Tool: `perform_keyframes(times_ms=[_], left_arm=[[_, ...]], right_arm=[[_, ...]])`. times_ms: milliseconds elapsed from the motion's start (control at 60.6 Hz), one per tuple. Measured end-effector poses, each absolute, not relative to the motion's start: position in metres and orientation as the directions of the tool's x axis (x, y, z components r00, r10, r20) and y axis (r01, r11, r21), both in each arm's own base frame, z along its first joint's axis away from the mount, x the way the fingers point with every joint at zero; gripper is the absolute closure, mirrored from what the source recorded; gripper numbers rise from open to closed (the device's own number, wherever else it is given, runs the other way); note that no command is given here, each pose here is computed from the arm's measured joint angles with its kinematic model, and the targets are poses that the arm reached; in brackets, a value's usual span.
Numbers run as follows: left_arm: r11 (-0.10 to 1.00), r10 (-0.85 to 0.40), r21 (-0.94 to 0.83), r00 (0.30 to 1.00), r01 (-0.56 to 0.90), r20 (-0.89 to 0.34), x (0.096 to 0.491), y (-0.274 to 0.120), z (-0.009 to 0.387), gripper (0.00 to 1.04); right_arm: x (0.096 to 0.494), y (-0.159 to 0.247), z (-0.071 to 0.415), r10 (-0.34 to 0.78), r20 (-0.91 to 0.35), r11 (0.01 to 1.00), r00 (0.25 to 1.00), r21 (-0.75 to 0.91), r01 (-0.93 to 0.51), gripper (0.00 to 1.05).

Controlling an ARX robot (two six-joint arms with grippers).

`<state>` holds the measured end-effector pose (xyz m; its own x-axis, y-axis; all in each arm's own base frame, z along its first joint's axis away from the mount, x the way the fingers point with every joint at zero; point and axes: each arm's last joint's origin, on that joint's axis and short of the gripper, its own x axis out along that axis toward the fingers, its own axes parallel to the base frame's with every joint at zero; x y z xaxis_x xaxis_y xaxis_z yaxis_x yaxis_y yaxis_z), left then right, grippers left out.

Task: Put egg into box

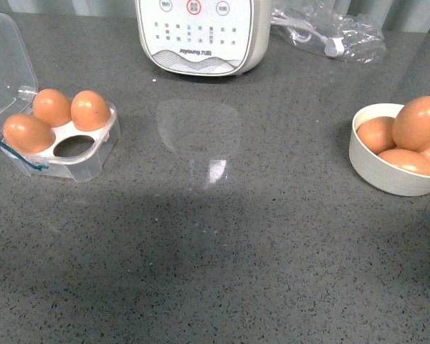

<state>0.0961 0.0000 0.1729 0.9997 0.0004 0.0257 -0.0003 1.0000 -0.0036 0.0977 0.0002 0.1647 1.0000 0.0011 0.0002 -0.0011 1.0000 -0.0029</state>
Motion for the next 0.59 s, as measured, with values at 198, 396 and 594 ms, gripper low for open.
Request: perform_keyframes(times_ms=[198,396,594], left_arm=[[1.0,0.0,-0.004,1.0,0.0,0.026,0.0961,0.0,0.1729,0.07],[1.0,0.0,-0.004,1.0,0.0,0.026,0.0961,0.0,0.1729,0.07],[1.0,0.0,-0.004,1.0,0.0,0.026,0.0961,0.0,0.1729,0.07]], right_arm=[[0.0977,0.0002,0.1647,0.001,0.0,1.0,1.0,-0.003,-0.001,0.07],[0.0977,0.0002,0.1647,0.001,0.0,1.0,1.0,-0.003,-0.001,0.07],[0.0977,0.0002,0.1647,0.001,0.0,1.0,1.0,-0.003,-0.001,0.07]])
